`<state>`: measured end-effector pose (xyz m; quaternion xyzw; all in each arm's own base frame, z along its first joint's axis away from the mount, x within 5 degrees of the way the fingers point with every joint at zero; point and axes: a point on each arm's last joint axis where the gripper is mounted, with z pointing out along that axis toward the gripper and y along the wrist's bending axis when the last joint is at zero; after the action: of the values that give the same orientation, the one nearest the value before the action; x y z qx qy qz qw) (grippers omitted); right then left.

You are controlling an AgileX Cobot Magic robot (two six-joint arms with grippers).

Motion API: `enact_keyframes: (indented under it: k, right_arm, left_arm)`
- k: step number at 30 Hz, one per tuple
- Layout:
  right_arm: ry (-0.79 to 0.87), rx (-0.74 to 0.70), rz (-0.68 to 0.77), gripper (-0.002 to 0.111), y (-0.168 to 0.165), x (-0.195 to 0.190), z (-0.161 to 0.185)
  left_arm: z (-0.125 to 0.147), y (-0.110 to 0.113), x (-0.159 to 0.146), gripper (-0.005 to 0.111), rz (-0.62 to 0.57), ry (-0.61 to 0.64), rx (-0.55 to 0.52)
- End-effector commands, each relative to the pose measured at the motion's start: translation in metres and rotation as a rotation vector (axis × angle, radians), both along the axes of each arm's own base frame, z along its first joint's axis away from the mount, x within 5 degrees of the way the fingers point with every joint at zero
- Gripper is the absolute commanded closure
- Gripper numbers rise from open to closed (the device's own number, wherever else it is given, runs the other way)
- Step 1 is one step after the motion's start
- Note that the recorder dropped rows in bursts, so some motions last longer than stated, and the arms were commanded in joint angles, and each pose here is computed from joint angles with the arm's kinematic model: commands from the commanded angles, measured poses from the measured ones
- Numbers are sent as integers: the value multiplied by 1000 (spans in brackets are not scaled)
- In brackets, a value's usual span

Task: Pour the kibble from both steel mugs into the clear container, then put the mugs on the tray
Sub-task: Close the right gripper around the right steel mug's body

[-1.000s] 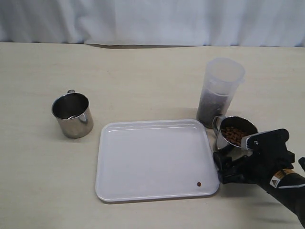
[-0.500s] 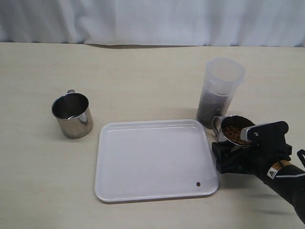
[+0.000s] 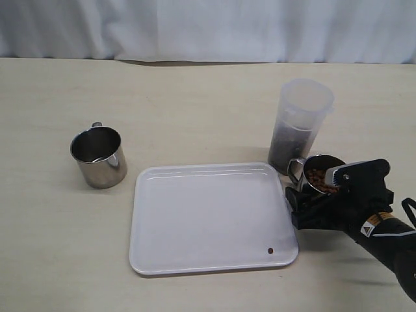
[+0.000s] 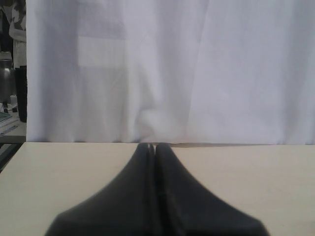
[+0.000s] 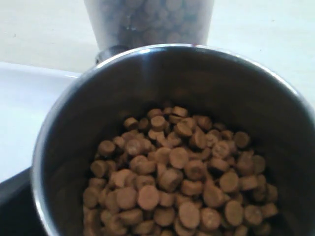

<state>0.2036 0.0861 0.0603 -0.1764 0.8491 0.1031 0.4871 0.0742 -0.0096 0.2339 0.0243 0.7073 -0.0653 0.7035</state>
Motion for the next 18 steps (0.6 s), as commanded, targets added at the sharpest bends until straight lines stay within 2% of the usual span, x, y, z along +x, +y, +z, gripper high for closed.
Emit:
enact_keyframes:
  k: [1,15,18]
  right_arm:
    - [-11,-5,12,36,-1,0,0]
    - [-8,0,38,36,2,-1,0]
    - [-8,0,38,45,2,-1,0]
  left_arm:
    - [1,0,0,107,2,-3,-3]
    - [1,0,0,107,2,-3,-3]
    - [1,0,0,107,2,-3,-3]
